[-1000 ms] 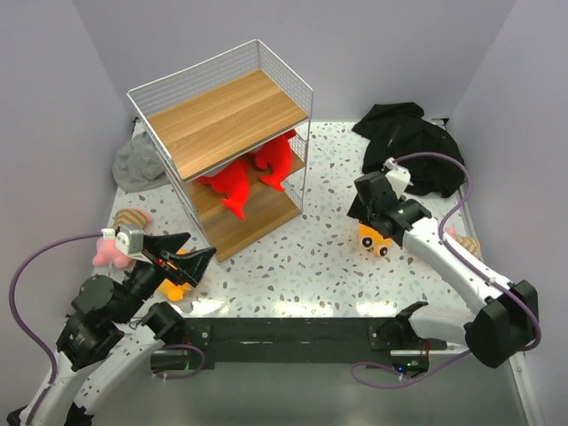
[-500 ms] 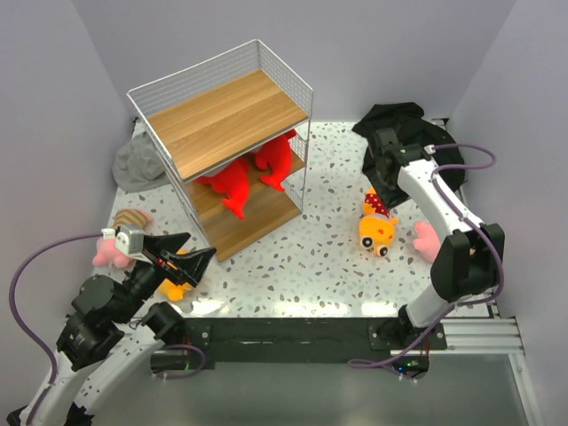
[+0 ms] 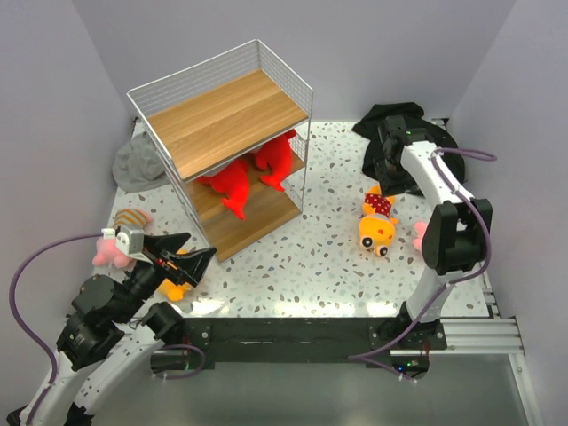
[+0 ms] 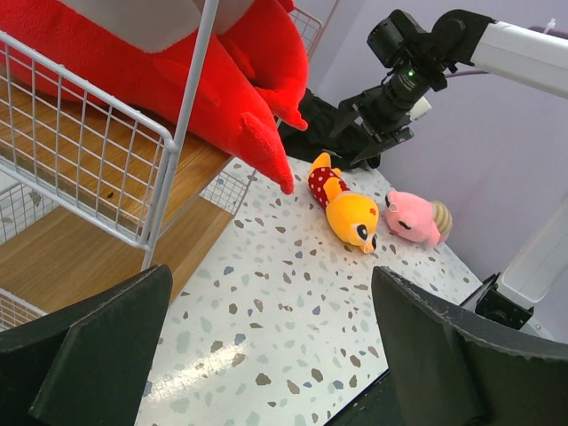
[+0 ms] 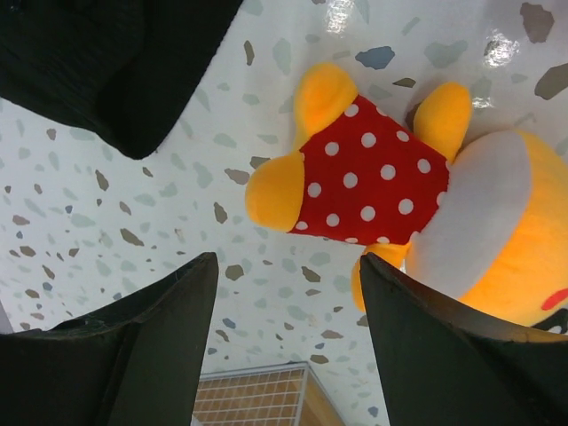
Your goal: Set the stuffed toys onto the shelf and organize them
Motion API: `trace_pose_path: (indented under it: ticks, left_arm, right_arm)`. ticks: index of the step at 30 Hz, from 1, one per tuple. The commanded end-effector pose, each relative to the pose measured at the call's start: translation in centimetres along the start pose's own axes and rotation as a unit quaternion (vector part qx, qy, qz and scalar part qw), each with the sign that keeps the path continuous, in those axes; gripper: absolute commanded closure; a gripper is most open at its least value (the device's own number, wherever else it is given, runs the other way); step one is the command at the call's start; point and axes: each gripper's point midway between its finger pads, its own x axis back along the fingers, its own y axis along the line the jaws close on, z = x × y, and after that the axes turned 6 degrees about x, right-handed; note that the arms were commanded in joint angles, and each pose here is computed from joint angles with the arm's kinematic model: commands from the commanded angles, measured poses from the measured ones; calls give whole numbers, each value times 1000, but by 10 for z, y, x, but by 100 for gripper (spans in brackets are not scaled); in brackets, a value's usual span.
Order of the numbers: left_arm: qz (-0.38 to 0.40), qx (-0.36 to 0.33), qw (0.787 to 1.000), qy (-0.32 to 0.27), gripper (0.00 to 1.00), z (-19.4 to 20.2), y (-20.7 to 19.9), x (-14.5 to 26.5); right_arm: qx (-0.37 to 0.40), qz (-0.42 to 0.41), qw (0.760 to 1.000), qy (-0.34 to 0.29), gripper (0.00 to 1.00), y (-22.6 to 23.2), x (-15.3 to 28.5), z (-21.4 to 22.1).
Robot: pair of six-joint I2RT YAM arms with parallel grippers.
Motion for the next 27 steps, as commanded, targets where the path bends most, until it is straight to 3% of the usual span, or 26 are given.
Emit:
trace_pose_path:
  ticks: [1, 10, 17, 19, 20, 21, 22, 23, 27]
  left_arm:
    - [4, 5, 1000, -9, 0, -4, -3, -2]
    - [1, 4, 1000, -6, 0, -3, -2, -4]
    - [0, 4, 1000, -5, 0, -3, -1, -4]
    - [0, 4, 1000, -4, 0, -3, -2, -4]
    - [1, 4, 1000, -4, 0, -2, -2, -4]
    - [1, 4, 1000, -5, 0, -3, -2, -4]
    - [0, 4, 1000, -6, 0, -3, -2, -4]
    - [0, 4, 1000, -6, 0, -3, -2, -3]
    - [4, 6, 1000, -10, 0, -5, -3, -2]
  right_arm:
    - [-27, 15, 999, 12, 31, 7, -11, -6]
    - [-6, 30, 999, 40, 31, 14, -36, 9]
    - [34, 29, 999, 24, 35, 20, -52, 7]
    - [44, 29, 998, 18, 51, 20, -54, 5]
    - [61, 24, 998, 17, 62, 20, -54, 4]
    - [71, 16, 997, 14, 80, 22, -52, 3]
    - [100, -5, 995, 10, 84, 29, -51, 1]
    - [122, -17, 992, 7, 98, 31, -52, 1]
    - [273, -141, 951, 14, 100, 62, -38, 9]
